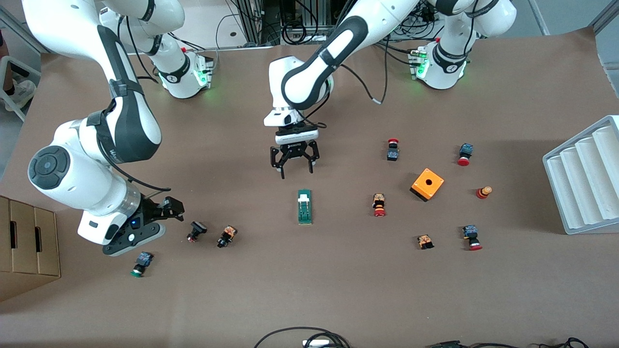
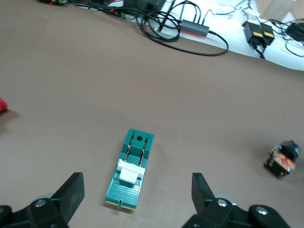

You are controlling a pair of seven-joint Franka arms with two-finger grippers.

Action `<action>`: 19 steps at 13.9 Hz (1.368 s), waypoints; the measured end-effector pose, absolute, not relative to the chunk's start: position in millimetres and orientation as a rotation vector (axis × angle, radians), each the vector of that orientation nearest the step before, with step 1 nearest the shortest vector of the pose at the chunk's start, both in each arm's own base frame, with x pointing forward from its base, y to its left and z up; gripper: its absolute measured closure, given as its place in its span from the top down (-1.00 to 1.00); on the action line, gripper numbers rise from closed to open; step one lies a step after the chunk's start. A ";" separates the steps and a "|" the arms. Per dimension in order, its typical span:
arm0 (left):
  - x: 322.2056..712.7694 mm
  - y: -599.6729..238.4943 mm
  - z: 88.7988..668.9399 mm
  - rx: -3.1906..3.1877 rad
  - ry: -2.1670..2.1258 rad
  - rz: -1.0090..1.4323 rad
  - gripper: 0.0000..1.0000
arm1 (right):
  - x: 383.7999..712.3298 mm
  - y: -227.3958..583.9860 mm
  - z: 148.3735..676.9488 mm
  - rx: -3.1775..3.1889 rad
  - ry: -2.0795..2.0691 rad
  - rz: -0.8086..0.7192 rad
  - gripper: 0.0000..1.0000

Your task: Close load switch with both arms

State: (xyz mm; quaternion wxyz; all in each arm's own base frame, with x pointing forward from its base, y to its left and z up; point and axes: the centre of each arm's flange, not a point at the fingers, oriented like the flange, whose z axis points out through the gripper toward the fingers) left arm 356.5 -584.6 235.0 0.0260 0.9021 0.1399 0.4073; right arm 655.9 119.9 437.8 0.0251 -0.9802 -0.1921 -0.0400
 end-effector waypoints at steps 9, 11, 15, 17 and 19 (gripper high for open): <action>333.1 -589.7 178.2 2.767 0.282 1.392 1.00 | 655.5 119.6 433.3 -2.983 -0.828 -0.117 1.00; 334.2 -587.0 168.2 2.756 0.279 1.420 1.00 | 654.5 125.4 432.7 -2.978 -0.844 -0.116 1.00; 332.2 -588.7 150.7 2.766 0.282 1.456 1.00 | 653.2 134.8 431.0 -3.003 -0.914 -0.111 1.00; 321.5 -593.8 139.2 2.739 0.275 1.482 1.00 | 654.2 134.1 429.8 -3.009 -0.923 -0.114 1.00; 316.3 -595.3 130.4 2.691 0.283 1.524 1.00 | 655.8 136.0 428.8 -3.003 -0.954 -0.134 1.00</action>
